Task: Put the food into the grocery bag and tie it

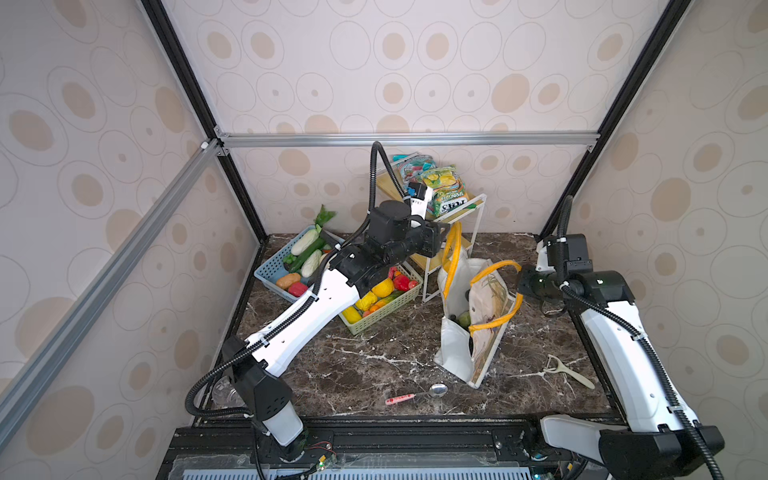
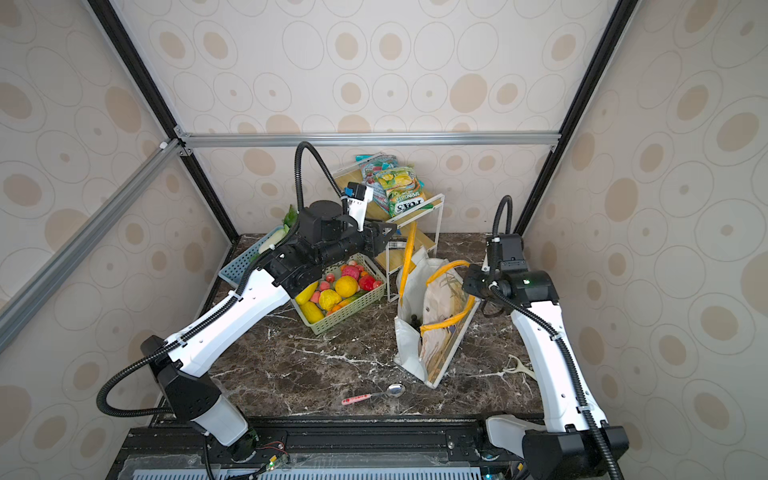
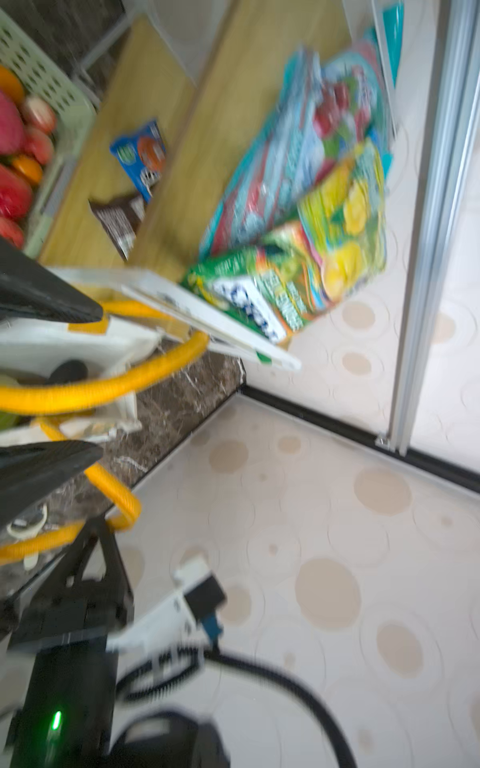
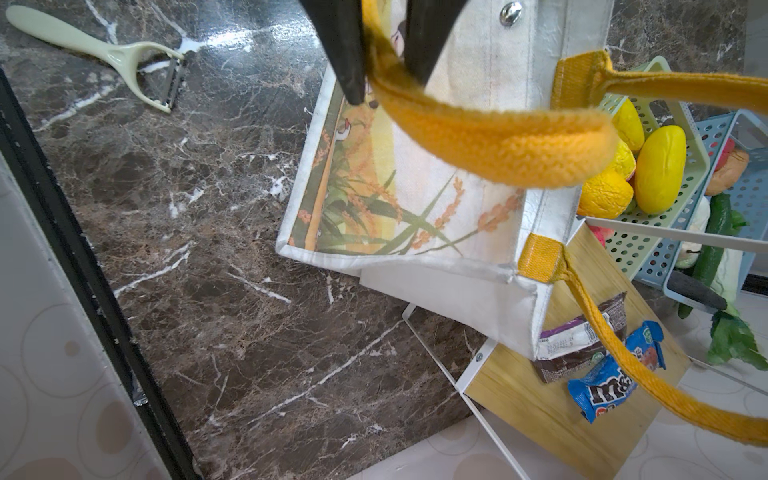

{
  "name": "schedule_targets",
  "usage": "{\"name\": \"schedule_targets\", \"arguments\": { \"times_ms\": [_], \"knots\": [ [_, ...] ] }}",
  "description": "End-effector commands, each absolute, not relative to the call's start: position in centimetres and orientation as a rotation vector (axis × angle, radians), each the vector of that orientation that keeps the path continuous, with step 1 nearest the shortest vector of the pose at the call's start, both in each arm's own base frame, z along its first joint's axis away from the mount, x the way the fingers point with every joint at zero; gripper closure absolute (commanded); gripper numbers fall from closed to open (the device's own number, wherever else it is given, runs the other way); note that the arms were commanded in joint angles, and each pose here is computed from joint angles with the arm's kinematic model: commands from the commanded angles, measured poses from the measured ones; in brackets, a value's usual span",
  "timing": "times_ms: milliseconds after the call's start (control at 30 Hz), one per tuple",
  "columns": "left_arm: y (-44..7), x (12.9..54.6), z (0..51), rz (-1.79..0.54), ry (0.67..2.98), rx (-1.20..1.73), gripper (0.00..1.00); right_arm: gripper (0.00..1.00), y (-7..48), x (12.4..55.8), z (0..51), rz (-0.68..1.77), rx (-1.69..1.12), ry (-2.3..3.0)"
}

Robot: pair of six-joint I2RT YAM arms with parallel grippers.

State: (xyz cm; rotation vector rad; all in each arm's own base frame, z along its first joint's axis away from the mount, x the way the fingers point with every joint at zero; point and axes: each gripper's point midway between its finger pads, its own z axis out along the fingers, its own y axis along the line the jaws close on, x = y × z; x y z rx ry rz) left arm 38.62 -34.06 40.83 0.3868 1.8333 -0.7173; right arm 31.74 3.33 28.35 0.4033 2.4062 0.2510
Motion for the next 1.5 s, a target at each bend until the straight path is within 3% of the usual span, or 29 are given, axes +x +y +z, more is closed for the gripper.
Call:
{"name": "schedule_targets", "arguments": {
  "times_ms": [0,133,433,733,1167,1467],
  "knots": [
    [-33.2,39.8,36.9,-0.590,1.927,0.399,0.64,0.80,3.5,31.9,29.3,0.265,0.383,2.396],
    [-34.4,40.3,34.3,-0.590,1.971,0.434,0.72,0.80,3.8,32.0,29.4,0.281,0.375,2.397],
    [-36.7,40.4,30.7,-0.586,2.011,0.487,0.73,0.80,4.4,32.3,29.9,0.326,0.359,2.387],
    [-40.0,40.2,29.3,-0.605,1.992,0.578,0.64,0.80,5.8,33.1,29.8,0.415,0.320,2.399],
    [-43.6,38.5,31.0,-0.732,1.810,0.814,0.45,0.80,7.2,35.6,29.4,0.438,0.274,2.449],
    [-44.4,39.9,29.3,-0.716,1.838,0.882,0.37,0.80,7.4,36.7,27.8,0.423,0.274,2.494]
  ]
}}
